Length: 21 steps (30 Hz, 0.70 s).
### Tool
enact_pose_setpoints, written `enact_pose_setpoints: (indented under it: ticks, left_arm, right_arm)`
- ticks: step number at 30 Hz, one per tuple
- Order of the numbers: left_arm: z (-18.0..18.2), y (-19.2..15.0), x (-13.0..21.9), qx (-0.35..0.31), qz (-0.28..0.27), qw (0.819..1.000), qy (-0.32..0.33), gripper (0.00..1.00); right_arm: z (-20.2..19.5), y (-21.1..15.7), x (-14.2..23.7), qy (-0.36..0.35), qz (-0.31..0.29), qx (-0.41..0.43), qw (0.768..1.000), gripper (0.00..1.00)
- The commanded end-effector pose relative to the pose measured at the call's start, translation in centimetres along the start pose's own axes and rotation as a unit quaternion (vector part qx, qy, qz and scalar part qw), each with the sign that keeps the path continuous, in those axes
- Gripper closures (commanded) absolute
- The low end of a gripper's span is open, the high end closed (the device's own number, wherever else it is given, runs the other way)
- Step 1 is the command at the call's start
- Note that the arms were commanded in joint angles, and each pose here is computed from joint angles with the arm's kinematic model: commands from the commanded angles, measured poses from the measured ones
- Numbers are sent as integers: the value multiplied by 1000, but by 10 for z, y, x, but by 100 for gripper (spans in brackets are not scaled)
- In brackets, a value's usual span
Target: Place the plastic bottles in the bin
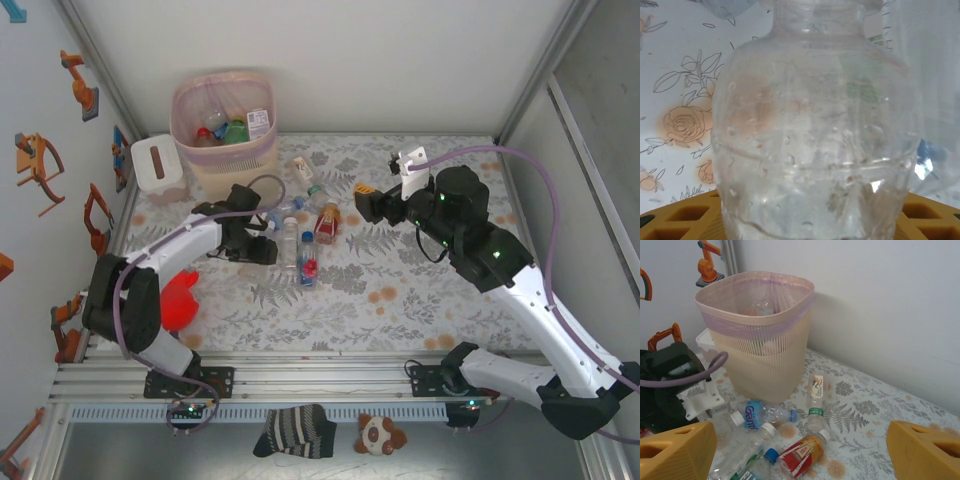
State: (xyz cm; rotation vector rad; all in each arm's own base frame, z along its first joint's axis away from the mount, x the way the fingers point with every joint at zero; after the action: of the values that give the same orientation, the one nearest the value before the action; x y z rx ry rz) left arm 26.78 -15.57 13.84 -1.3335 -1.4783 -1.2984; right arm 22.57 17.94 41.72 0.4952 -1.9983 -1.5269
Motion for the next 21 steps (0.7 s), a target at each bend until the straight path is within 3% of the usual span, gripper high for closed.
enact_pose_setpoints:
  ticks: [1,11,21]
  left_arm:
    - [-5,-1,29,-10,-15,1000,-9,41]
    - [-24,26,113,-16,-122,989,-81,43]
    - [-23,62,191,26,-229,955,-189,47]
  right_arm:
    - [-4,15,12,-6,-32,-12,999,13]
    - [-6,21,17,-14,-45,-4,999,13]
    - [-7,31,21,-13,-52,13,998,13]
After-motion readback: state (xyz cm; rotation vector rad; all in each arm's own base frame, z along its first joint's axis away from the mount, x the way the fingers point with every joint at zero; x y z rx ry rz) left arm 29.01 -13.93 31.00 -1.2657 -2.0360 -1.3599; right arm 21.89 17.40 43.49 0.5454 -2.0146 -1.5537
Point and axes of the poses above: each hand's point on the last joint's axis, 136 mm out from that joint toward the fingers, its own x axis back along the fingers, its own z axis along the line the jaws close on, y = z × x, the point moved 6 cm from there along x, back along the fingers, and after that the axes turned 10 degrees about x, right-handed, at the moved point
